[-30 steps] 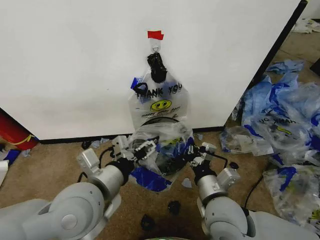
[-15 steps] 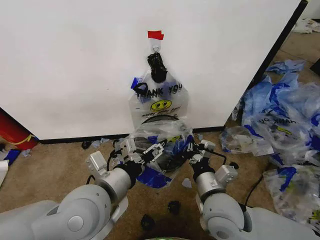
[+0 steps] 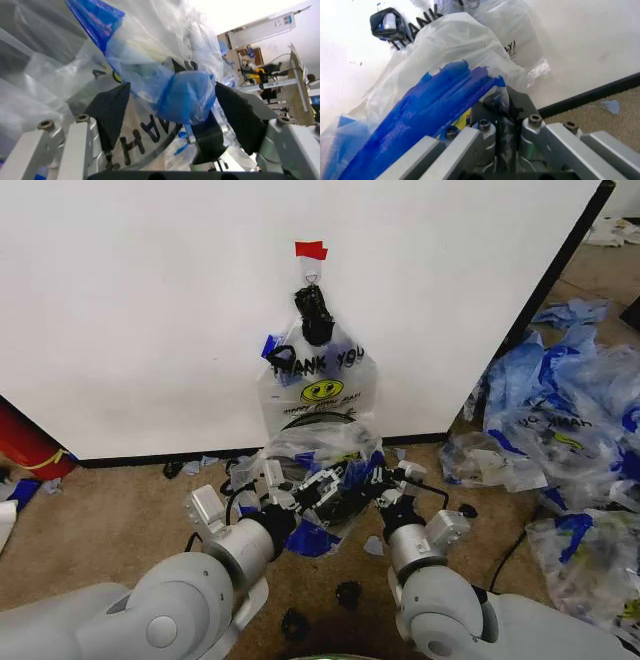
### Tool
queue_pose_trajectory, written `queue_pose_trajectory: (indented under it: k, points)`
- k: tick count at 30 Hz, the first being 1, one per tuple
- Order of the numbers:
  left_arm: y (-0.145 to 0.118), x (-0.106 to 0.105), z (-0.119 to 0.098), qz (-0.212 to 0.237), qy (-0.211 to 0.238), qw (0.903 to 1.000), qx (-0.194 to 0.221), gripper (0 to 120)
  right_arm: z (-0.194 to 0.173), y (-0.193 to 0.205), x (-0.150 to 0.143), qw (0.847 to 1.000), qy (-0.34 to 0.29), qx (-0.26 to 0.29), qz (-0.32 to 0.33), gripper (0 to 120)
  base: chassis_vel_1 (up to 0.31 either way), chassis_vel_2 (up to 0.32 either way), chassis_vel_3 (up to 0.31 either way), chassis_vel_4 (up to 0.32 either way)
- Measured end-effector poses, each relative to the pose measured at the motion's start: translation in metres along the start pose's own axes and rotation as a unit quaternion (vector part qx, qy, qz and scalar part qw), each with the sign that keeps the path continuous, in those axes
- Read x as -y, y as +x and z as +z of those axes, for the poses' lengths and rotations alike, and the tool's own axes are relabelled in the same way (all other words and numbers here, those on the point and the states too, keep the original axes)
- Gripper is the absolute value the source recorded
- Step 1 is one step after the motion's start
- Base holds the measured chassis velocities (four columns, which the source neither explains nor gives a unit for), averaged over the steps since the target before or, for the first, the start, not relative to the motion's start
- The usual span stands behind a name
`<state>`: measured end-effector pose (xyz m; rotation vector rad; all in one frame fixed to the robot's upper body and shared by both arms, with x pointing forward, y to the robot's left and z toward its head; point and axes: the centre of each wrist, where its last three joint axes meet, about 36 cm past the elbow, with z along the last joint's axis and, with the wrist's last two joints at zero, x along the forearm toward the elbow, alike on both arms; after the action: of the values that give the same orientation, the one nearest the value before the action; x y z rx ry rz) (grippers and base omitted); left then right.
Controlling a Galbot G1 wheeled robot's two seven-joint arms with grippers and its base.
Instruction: Pick up the garbage bag from the wall and place it over the trash bin.
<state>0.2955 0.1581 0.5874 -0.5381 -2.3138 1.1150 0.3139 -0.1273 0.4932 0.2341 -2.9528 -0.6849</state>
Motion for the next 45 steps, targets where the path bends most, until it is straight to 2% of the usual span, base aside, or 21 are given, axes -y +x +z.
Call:
queue_pose_trajectory:
  k: [6, 9, 23, 25, 27, 31, 33, 38, 45]
  points:
    - [0.0, 0.0, 0.003, 0.002, 0.001, 1.0, -0.004, 63, -0.001, 0.003, 0.0, 1.0, 0.0, 0.0, 0.0, 1, 0.0, 0.0, 0.0, 0.0]
    - [0.0, -0.001, 0.005, 0.002, 0.0, 1.0, -0.006, 56, -0.002, 0.005, 0.0, 1.0, -0.001, 0.0, -0.002, 1, 0.0, 0.0, 0.0, 0.0]
    - [-0.017, -0.01, 0.01, -0.006, -0.001, 1.0, 0.004, 52, 0.002, 0.01, 0.0, 1.0, -0.003, -0.002, -0.001, 1, 0.0, 0.0, 0.0, 0.0]
    - [-0.018, -0.011, 0.011, -0.007, -0.001, 1.0, 0.007, 45, 0.001, 0.01, 0.0, 1.0, -0.002, -0.001, -0.001, 1, 0.0, 0.0, 0.0, 0.0]
    - [-0.018, -0.011, 0.011, -0.006, -0.001, 0.9999, 0.008, 41, 0.001, 0.01, 0.001, 1.0, -0.001, 0.001, -0.001, 1, 0.0, 0.0, 0.0, 0.0]
    - [-0.019, -0.011, 0.011, -0.005, -0.002, 0.9999, 0.013, 23, 0.001, 0.01, 0.001, 1.0, 0.0, 0.002, -0.001, 1, 0.0, 0.0, 0.0, 0.0]
    - [-0.019, -0.012, 0.011, -0.004, -0.002, 0.9999, 0.015, 19, 0.001, 0.01, 0.001, 1.0, 0.0, 0.003, -0.001, 1, 0.0, 0.0, 0.0, 0.0]
    - [-0.018, -0.012, 0.01, -0.001, -0.005, 0.9997, 0.023, 0, 0.002, 0.011, 0.0, 1.0, 0.0, 0.003, -0.002, 1, 0.0, 0.0, 0.0, 0.0]
    - [-0.018, -0.012, 0.009, 0.003, -0.006, 0.9995, 0.029, 0, 0.005, 0.013, 0.001, 1.0, 0.004, 0.001, -0.002, 1, 0.0, 0.0, 0.0, 0.0]
